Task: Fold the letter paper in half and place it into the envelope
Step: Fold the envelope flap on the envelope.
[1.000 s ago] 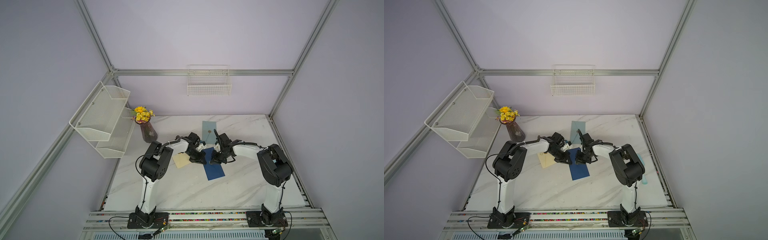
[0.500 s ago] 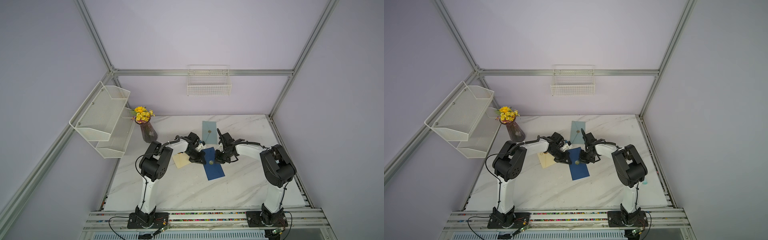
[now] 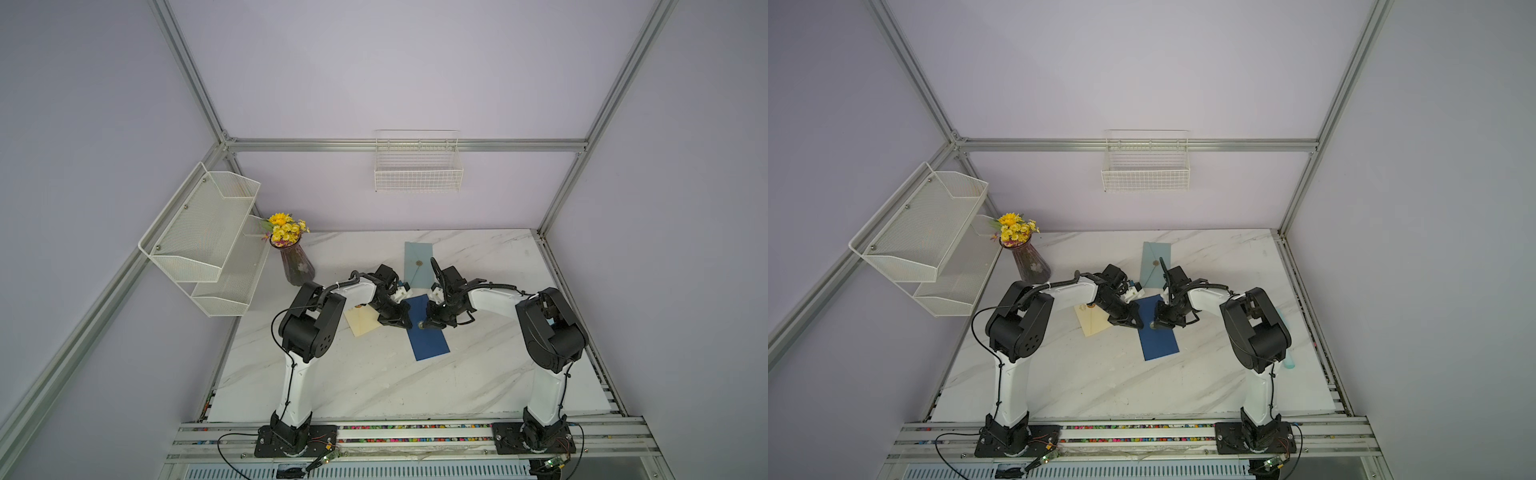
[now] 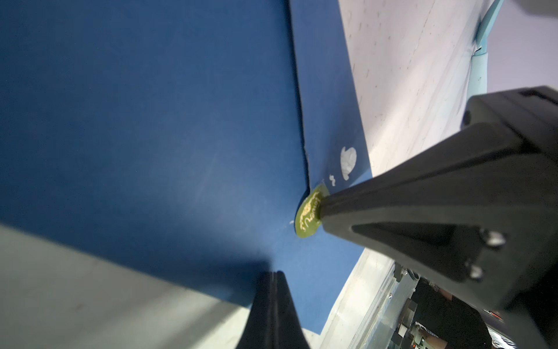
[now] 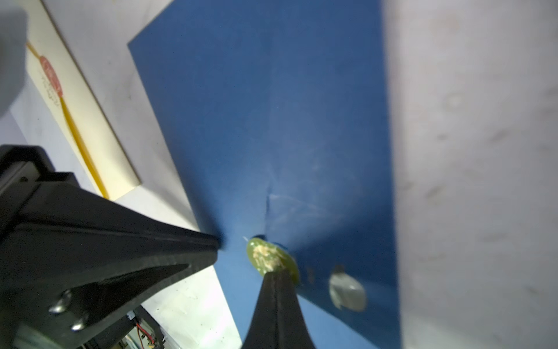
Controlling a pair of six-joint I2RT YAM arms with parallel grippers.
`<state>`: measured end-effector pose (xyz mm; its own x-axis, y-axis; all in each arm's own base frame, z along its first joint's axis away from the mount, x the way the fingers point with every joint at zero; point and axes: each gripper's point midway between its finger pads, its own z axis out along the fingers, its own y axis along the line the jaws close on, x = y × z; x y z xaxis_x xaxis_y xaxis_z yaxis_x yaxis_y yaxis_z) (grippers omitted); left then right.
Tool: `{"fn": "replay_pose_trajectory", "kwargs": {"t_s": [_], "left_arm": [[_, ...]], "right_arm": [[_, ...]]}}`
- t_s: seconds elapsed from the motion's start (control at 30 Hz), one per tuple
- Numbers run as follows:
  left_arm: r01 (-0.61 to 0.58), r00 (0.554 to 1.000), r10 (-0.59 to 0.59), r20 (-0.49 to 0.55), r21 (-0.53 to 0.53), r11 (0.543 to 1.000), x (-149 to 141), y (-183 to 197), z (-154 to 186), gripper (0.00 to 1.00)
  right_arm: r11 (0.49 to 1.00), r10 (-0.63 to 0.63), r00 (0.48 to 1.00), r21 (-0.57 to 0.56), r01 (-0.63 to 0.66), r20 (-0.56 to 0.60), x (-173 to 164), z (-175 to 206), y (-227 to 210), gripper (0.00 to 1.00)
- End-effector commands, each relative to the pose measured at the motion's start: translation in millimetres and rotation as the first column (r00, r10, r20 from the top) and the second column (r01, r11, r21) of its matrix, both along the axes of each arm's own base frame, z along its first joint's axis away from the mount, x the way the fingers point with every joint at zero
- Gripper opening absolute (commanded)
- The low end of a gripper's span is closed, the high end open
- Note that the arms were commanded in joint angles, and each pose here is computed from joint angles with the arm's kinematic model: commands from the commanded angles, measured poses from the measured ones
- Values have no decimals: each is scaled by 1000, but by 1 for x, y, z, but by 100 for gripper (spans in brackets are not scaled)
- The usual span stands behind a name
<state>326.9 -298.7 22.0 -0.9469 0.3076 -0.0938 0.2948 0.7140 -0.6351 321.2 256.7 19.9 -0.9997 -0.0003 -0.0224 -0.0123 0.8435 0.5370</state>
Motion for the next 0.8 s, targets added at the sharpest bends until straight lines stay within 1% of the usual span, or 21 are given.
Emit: {"fn": "replay_pose_trajectory", "kwargs": {"t_s": [0.0,0.17,0.23,0.3,0.5,0.67,0.77], "left_arm": [[-19,999,27,-38,180,983,-7,31,-46,0],[-20,999,27,-38,181,983,-6,30,-46,0],[-19,999,26,-39,183,983,-6,31,-46,0],[-17,999,24,-36,184,983,-5,31,-46,0],[-6,999,13,-36,194,981,-8,34,-46,0],[-1,1000,8,-30,197,980,-9,37,-45,0],[0,999,7,-34,198,980,-11,39,-46,0]], "right_arm": [[993,55,984,-98,-72,-169,-47,-50,-7,0],[991,65,980,-105,-86,-189,-53,-56,-6,0],[985,54,980,-151,-84,-192,-55,-58,-15,0],[978,25,984,-199,-61,-178,-50,-58,-25,0],[962,-74,984,-271,28,-161,-36,-55,-61,0],[952,-147,978,-288,100,-147,-25,-50,-87,0],[950,-164,975,-289,115,-150,-23,-50,-95,0]]}}
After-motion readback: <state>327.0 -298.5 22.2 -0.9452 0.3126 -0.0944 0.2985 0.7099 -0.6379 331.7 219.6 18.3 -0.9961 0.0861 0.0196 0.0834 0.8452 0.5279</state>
